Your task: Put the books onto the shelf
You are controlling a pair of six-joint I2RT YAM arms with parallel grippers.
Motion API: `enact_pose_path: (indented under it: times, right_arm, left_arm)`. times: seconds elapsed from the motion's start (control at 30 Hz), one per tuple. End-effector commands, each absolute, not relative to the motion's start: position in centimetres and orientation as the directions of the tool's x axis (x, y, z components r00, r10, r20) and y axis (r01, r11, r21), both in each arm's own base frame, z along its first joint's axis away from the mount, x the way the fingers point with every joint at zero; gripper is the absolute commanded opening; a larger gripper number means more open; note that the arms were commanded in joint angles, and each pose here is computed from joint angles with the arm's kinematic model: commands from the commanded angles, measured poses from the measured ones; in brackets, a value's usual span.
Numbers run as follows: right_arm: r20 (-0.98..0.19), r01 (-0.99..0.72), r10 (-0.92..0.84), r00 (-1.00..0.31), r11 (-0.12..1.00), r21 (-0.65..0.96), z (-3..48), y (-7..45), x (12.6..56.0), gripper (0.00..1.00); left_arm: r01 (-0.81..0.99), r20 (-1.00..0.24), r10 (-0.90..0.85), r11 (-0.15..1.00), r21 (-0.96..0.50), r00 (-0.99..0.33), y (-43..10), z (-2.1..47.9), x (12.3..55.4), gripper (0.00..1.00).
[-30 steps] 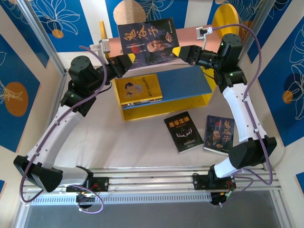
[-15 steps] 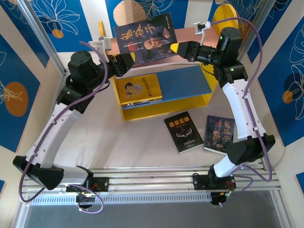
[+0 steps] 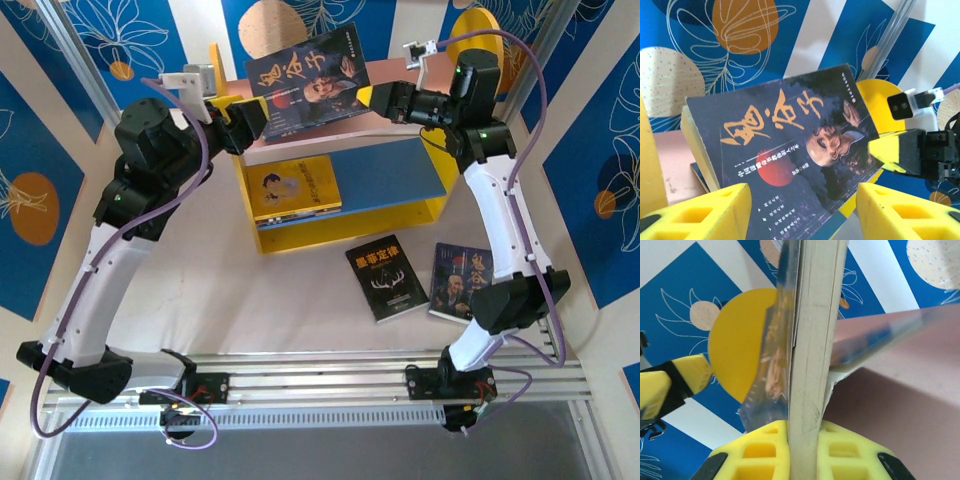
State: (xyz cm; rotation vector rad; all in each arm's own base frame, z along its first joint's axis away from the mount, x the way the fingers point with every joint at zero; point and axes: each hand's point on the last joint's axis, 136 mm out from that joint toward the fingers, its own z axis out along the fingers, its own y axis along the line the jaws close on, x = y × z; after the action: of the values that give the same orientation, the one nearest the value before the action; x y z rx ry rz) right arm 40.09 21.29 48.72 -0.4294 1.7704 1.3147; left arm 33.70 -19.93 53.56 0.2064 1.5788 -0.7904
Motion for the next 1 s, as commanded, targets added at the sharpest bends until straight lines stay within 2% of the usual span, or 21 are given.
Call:
enact_pose_path:
  times: [0.0,0.37,0.77,0.97]
  right_arm:
    - [-0.830,-0.730,0.218,-0.514,0.397,0.556,50.0,21.0,40.0,0.00]
    - [-0.817,-0.721,0.210,-0.537,0.389,0.574,49.1,21.2,40.4,0.00]
    - [-0.816,-0.731,0.160,-0.556,0.374,0.571,48.3,22.8,39.4,0.00]
    - [-0.821,-0.724,0.145,-0.551,0.407,0.558,47.9,23.8,39.2,0.00]
  left_arm:
    - [0.582,-0.937,-0.327,0.741,-0.334,-0.122,-19.4,55.7,33.3,0.59]
    - [0.641,-0.936,-0.342,0.702,-0.310,-0.079,-20.2,57.8,32.8,0.60]
    - [0.595,-0.949,-0.313,0.755,-0.277,-0.045,-19.1,58.0,33.0,0.61]
    - [0.573,-0.956,-0.289,0.777,-0.261,-0.043,-18.9,57.4,33.4,0.61]
